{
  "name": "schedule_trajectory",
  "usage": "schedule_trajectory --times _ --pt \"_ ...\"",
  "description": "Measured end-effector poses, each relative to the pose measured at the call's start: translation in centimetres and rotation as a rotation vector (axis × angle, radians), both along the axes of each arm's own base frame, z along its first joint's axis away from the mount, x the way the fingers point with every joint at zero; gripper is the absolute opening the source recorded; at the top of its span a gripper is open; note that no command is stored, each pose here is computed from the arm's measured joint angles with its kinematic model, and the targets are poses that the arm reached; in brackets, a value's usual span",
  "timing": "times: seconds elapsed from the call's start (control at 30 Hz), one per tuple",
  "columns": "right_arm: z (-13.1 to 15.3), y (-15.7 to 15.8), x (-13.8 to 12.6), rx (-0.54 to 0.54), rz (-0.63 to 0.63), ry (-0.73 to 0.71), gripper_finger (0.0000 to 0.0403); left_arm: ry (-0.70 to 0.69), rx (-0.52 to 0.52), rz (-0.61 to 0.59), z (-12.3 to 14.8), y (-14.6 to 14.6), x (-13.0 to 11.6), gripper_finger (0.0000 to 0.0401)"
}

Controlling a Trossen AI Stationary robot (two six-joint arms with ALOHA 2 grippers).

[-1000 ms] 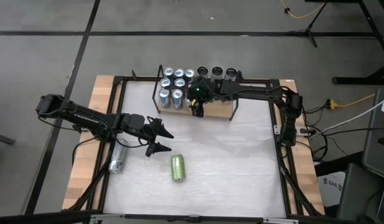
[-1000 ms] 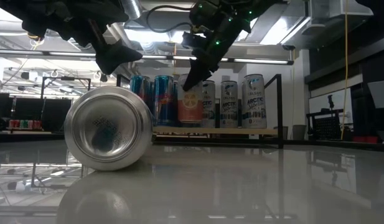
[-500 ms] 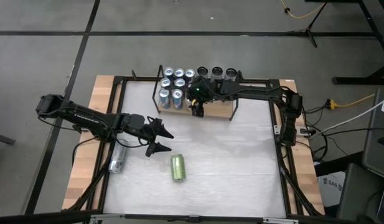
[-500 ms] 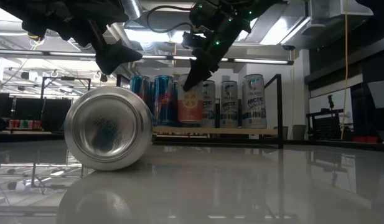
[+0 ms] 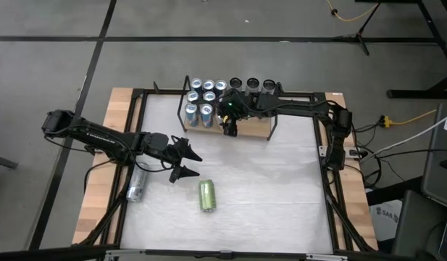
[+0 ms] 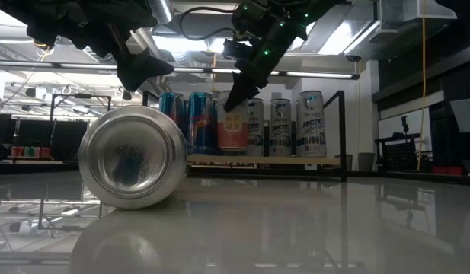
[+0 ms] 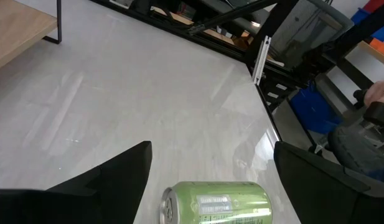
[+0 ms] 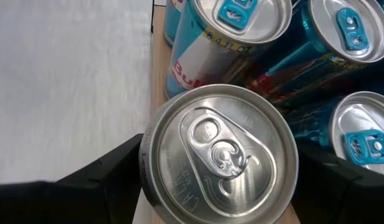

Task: Place canned beverage on shelf
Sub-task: Put the white pink soda can on the shelf, then put the white blue soda can on the shelf aligned with the other white blue soda can

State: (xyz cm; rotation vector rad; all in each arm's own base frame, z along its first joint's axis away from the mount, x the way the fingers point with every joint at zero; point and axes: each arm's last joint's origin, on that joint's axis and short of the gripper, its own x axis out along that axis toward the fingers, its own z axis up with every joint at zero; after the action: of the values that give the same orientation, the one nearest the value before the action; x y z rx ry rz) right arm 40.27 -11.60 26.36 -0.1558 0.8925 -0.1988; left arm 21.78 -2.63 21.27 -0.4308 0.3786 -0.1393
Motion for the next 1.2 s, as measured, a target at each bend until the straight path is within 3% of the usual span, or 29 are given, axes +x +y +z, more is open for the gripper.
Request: schedule_trajectory --times 0.2,0.6,0.77,1.0,1.2 --pt "0.0 0.0 0.0 0.000 -0.001 0.000 0.0317 0.000 0.000 0.000 0.0 0.0 0.0 0.0331" --pt "0.1 0.0 0.0 -0.003 -0.002 -0.003 0.0392 0.000 -0.001 -0.001 0.0 0.0 0.0 0.0331" --pt "0.1 0.0 0.0 -0.003 -0.002 -0.002 0.0393 0.002 -0.008 0.001 0.0 0.0 0.0 0.0331" --pt "0.1 0.0 0.0 -0.003 -0.001 -0.001 0.0391 0.021 -0.094 -0.014 0.0 -0.1 0.0 0.0331" --pt "1.9 0.1 0.0 0.000 0.001 0.006 0.0390 0.043 -0.176 -0.010 0.0 -0.2 -0.1 0.0331"
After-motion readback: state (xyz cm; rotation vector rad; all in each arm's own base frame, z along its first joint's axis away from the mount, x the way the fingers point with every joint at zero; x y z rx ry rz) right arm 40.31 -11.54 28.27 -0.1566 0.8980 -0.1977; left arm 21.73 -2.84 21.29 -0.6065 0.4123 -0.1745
